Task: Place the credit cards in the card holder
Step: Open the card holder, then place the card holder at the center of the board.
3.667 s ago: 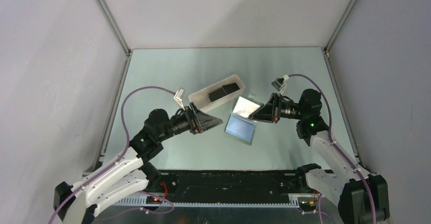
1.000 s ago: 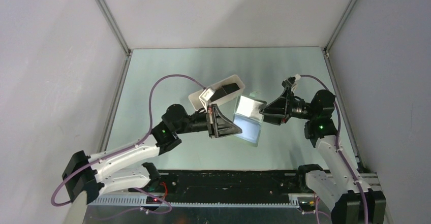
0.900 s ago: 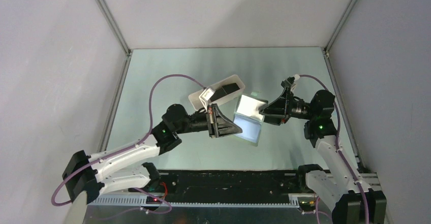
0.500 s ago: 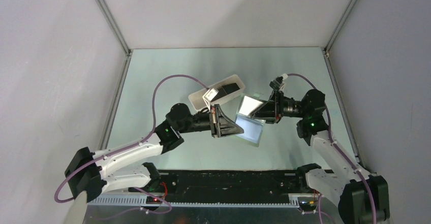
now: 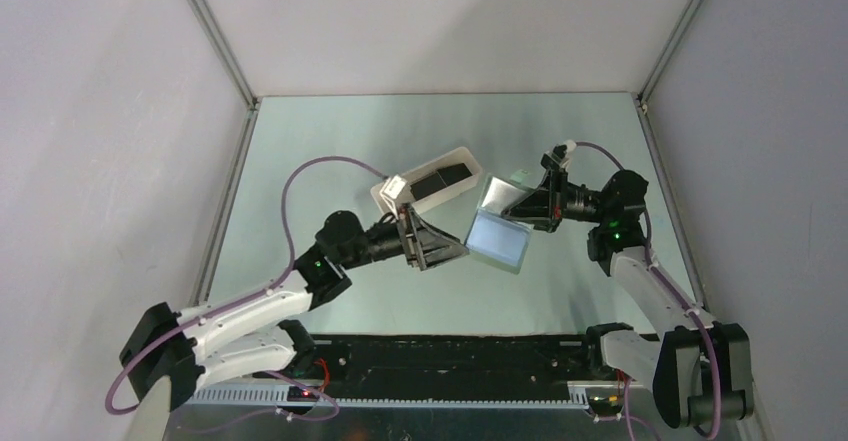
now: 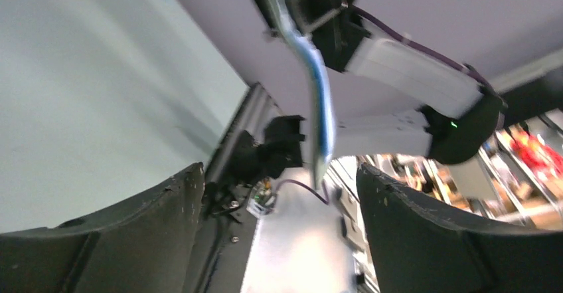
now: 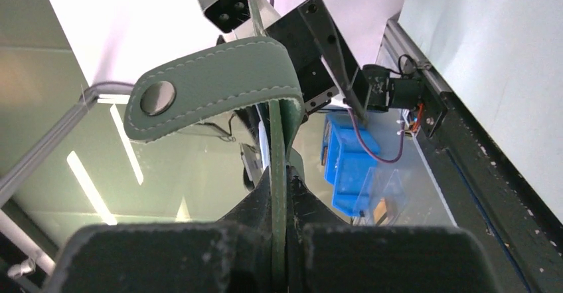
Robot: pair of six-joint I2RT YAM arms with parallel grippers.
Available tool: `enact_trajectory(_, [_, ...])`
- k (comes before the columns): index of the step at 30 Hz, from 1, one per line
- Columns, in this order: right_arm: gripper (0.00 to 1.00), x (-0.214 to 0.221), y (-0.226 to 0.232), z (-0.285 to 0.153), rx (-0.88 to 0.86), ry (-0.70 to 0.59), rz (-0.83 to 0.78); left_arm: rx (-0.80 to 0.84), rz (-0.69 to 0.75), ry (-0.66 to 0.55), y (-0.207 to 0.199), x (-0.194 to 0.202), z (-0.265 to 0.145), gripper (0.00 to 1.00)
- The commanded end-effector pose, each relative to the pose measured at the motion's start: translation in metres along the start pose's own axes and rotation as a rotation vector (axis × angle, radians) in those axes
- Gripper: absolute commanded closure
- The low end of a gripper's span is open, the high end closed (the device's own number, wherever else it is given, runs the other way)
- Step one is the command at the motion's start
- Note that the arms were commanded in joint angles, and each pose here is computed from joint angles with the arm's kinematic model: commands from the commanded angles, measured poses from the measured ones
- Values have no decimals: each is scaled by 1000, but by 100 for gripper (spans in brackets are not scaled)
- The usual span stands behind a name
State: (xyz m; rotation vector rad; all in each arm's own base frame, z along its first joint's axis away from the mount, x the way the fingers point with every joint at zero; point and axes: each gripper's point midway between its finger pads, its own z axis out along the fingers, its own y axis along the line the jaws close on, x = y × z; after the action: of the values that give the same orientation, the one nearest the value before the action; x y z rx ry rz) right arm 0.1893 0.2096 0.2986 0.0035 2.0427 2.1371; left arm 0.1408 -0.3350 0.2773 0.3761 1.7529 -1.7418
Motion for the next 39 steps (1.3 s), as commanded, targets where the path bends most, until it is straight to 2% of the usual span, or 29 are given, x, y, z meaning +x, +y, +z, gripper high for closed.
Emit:
enact_trajectory(1, [100, -5, -17, -8, 49, -12, 15, -156, -3, -192, 33, -30, -26, 11])
enact_trajectory(3, [100, -6, -35, -9, 89, -17, 23, -273, -5, -238, 55, -34, -40, 8])
enact_trajectory(4, [100, -9, -45, -9, 109, -21, -26, -304, 14, -247, 59, -37, -44, 7])
enact_trajectory(5, [100, -8, -56, -10, 139, -20, 27, -360, 14, -252, 67, -36, -51, 7])
enact_trajectory(6, [100, -10, -65, -10, 159, -26, -29, -371, 38, -261, 64, -41, -55, 6])
enact_trajectory(7, [100, -11, -76, -11, 191, -34, 10, -415, 36, -253, 72, -38, -59, 6])
enact_trajectory(10, [100, -11, -102, -13, 245, -30, -14, -467, 60, -238, 75, -39, -65, 5])
enact_trajectory(22, [100, -23, -189, -21, 395, -10, 52, -511, 121, -200, 72, -55, -59, 4])
enact_trajectory(27, [100, -24, -206, -28, 395, 16, 101, -530, 133, -184, 71, -58, -58, 4])
enact_trajectory(30, [100, -24, -222, -40, 507, 1, 146, -532, 136, -183, 71, -59, -59, 5])
enact_trajectory(31, [98, -24, -223, -41, 527, 4, 158, -531, 137, -183, 70, -59, -59, 4])
enact_trajectory(36, [74, -26, -235, -48, 612, -14, 185, -529, 140, -182, 70, -59, -59, 5])
enact_trajectory(39, [67, -24, -244, -49, 627, -2, 225, -528, 140, -184, 70, -59, -59, 4])
